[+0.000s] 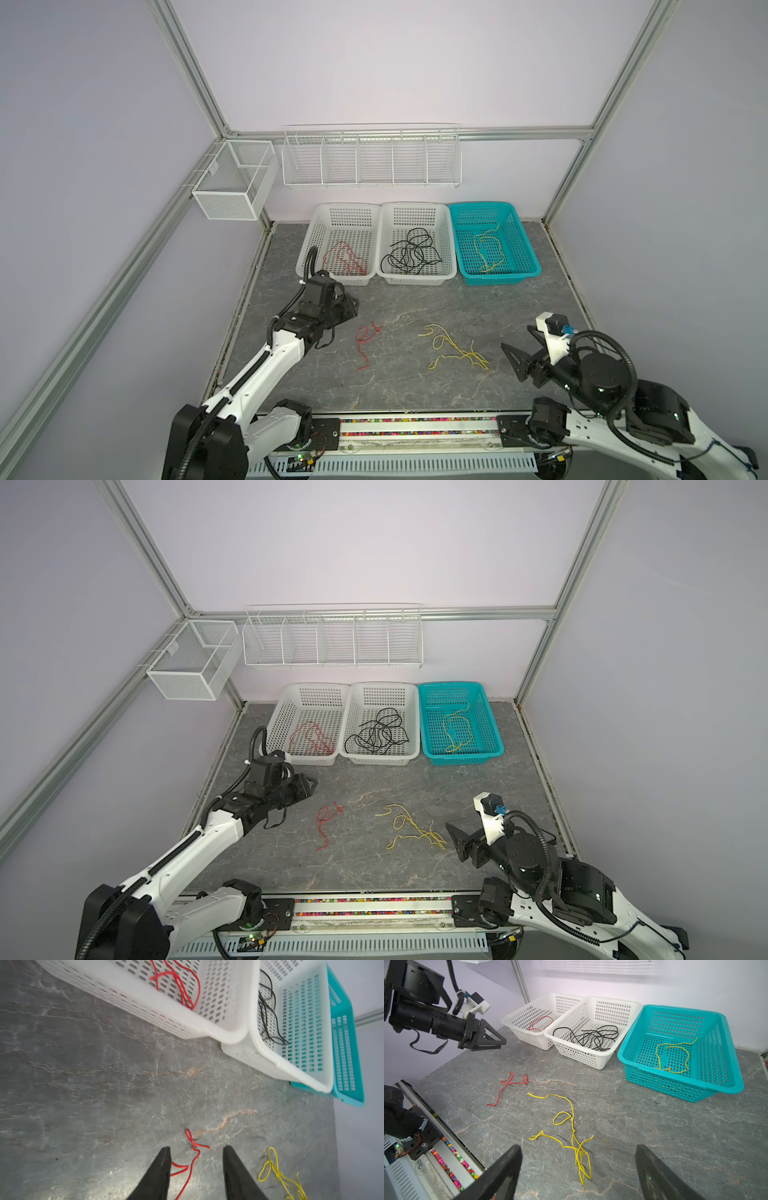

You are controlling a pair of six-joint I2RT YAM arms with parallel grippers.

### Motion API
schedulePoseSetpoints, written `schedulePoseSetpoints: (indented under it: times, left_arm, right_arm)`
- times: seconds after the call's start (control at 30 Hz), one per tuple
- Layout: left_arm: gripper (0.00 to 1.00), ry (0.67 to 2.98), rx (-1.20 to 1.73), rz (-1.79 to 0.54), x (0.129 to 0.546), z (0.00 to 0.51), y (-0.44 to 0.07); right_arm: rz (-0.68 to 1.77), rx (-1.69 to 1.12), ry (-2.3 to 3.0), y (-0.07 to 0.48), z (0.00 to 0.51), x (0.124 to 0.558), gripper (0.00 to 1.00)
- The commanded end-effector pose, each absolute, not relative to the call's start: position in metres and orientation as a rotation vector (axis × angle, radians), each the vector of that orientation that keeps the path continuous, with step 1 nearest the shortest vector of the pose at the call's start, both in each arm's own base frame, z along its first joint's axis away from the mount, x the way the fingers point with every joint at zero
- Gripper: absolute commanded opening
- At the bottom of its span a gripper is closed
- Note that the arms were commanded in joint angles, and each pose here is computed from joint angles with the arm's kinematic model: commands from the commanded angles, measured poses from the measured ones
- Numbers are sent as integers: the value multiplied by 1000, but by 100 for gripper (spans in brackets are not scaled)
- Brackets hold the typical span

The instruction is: Untangle the cables

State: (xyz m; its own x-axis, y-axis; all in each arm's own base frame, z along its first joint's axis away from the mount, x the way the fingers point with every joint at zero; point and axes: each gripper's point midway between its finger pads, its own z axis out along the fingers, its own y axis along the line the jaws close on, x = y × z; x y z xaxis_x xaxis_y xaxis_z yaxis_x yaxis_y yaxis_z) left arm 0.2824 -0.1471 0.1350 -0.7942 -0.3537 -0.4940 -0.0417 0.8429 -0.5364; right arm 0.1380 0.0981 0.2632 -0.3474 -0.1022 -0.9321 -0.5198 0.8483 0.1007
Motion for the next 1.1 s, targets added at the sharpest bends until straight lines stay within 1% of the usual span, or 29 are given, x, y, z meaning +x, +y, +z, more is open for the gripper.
schedulePoseSetpoints:
  times: [0.0,0.07,0.2,0.4,0.67,0.77,0.9,1.07]
  left_arm:
    - [48,2429,-324,-727,264,122,-154]
    - [51,2437,-315,-767,253,114,-158]
    - [52,2484,-302,-760,243,93,-159]
    - [52,2531,-234,-714,244,82,-162]
    - [51,2577,-128,-725,243,73,-174]
    - [51,2605,-98,-692,244,67,-174]
    - [50,2622,-63,-584,249,66,-166]
    - [50,2639,-51,-543,250,59,-163]
  right_arm:
    - [466,-473,1882,102,265,139,88]
    - [468,-468,1879,101,265,139,88]
    - [473,-459,1872,98,266,139,88]
    - [470,-459,1872,99,266,139,88]
    - [467,-456,1873,98,266,139,88]
    - [464,-458,1874,98,265,139,88]
    - [464,-458,1876,98,265,140,88]
    - [465,-456,1873,98,266,139,88]
